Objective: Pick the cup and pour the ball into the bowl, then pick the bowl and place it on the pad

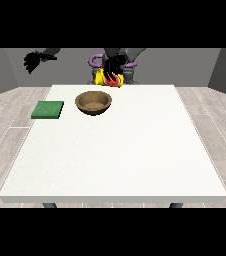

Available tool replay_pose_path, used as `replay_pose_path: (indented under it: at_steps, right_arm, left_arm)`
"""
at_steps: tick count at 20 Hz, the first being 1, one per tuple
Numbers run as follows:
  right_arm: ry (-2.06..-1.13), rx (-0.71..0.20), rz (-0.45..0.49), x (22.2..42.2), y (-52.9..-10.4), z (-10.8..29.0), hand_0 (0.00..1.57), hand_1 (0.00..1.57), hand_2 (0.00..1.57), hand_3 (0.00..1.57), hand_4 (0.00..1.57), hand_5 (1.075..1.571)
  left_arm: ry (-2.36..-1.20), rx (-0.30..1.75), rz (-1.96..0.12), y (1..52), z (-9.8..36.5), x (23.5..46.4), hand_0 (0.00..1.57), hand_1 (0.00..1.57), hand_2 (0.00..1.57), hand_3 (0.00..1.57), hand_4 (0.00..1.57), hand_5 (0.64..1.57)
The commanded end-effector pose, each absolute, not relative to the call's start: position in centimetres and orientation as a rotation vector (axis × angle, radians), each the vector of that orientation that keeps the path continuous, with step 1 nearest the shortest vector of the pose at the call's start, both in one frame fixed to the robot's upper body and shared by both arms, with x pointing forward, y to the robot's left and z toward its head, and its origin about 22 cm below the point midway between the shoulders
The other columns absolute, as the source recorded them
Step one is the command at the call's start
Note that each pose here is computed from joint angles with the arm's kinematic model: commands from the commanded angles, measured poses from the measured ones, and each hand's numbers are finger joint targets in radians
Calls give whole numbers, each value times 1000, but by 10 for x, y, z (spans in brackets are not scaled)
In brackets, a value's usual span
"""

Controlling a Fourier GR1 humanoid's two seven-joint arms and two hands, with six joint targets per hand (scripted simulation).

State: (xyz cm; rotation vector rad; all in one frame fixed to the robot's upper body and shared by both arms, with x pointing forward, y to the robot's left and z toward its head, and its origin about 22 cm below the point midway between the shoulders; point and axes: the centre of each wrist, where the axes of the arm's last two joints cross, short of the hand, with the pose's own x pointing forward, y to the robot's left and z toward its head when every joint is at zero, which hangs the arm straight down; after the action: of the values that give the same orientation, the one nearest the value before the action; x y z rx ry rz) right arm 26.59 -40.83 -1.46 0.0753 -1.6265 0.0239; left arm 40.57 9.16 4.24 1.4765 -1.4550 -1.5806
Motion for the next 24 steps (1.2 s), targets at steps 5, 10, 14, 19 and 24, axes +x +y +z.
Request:
replay_pose_path:
  at_steps: [5, 10, 14, 19, 24]
  right_arm:
    - [-1612, 82, 39, 266, -406, -19, 0, 0, 0, 0, 0, 1571]
    - [-1598, 55, 15, 259, -408, -28, 0, 0, 0, 0, 0, 1571]
    - [-1591, 96, 3, 280, -408, -5, 0, 0, 0, 0, 0, 1569]
    - [-1515, 41, -56, 255, -406, -33, 0, 0, 0, 0, 0, 1567]
    - [-1517, 31, -95, 250, -391, -44, 0, 0, 0, 0, 225, 1565]
  left_arm:
    - [-1191, 1805, -2058, 68, 17, 391, 1498, 1498, 1571, 1571, 1491, 1236]
    - [-1181, 1798, -2209, 37, 34, 386, 1449, 1449, 1571, 1571, 1529, 1137]
    - [-1174, 1875, -2202, 45, 43, 393, 1446, 1446, 1571, 1571, 1529, 1134]
    - [-1470, 1449, -1379, 71, 70, 405, 1306, 1306, 1571, 1571, 1571, 1069]
    - [-1557, 1111, -850, 105, 47, 395, 1023, 1023, 1257, 941, 1391, 1300]
